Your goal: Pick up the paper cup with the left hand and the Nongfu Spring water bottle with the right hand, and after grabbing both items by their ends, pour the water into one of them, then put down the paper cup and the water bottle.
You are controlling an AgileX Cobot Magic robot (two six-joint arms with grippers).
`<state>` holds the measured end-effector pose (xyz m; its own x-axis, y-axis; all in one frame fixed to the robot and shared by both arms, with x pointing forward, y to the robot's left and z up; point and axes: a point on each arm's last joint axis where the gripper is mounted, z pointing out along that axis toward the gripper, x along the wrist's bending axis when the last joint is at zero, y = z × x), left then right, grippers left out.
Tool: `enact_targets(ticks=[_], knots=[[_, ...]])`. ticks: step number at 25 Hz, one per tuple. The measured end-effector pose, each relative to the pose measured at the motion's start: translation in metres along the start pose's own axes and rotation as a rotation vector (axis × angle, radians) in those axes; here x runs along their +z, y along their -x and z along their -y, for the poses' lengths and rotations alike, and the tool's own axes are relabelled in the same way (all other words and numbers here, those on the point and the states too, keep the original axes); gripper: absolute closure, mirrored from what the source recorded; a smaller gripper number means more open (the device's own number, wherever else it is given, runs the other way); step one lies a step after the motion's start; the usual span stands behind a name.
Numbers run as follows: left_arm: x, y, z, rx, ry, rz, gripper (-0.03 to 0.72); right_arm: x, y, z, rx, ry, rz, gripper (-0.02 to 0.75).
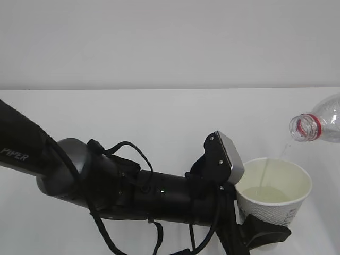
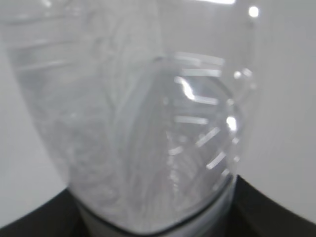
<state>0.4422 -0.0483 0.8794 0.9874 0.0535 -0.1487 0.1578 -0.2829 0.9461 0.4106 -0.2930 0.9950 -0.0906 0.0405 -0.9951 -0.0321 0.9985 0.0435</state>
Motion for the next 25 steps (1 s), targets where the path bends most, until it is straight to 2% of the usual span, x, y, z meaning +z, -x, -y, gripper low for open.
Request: enact_targets(ticks=[25], knots=[[0.0000, 0.0000, 0.0000, 0.000, 0.000, 0.000, 0.145, 0.0000, 0.0002, 0.0000, -0.002, 0.000, 0.002, 0.337]])
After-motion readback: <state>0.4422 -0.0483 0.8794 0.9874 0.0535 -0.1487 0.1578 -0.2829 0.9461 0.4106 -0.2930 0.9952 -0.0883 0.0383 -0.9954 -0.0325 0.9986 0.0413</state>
